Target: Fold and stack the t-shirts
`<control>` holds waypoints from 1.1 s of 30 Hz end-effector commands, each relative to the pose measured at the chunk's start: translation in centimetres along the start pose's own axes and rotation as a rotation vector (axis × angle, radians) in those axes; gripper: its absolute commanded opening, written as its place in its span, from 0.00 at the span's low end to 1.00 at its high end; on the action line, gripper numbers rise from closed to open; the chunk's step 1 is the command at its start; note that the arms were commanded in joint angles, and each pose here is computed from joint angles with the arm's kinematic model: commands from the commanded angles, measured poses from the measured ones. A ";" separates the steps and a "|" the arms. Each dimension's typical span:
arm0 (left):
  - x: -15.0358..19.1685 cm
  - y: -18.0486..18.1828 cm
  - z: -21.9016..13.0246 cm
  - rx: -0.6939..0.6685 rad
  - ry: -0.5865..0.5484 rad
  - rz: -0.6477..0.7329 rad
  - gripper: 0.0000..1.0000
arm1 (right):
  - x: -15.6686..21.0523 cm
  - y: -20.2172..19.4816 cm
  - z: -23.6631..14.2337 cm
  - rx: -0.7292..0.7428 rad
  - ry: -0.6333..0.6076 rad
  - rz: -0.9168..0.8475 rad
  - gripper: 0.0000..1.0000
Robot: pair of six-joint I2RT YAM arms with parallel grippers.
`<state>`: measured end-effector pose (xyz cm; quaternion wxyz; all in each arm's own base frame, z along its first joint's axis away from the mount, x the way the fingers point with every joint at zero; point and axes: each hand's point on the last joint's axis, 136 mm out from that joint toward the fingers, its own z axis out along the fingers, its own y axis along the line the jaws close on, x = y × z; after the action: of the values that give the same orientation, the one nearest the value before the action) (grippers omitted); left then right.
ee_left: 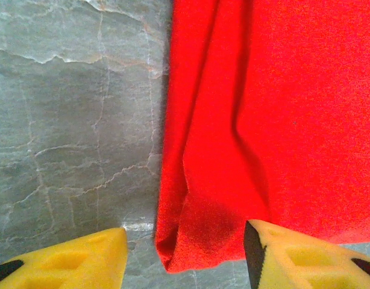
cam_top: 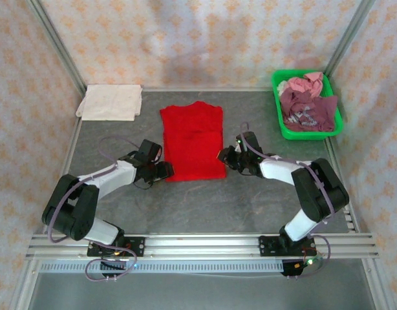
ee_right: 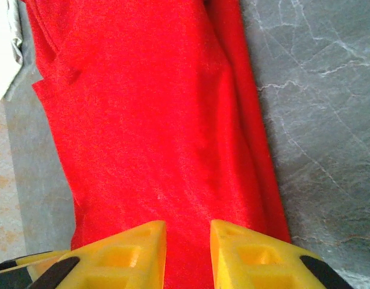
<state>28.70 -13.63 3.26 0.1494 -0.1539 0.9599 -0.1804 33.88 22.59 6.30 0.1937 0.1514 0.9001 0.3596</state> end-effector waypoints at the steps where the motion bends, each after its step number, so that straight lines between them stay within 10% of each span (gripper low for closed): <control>1: 0.8 -0.5 0.7 0.002 0.039 0.006 0.50 | -0.5 -0.1 0.2 -0.002 -0.028 -0.031 0.26; 33: 0.2 0.1 1.0 -0.099 -0.006 0.094 0.00 | 3.5 -3.0 -2.0 -0.004 0.092 0.050 0.38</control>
<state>28.61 -14.36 2.32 0.1489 -0.1230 0.9701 -0.1469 30.59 20.23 5.48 0.1719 0.1633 0.9004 0.3647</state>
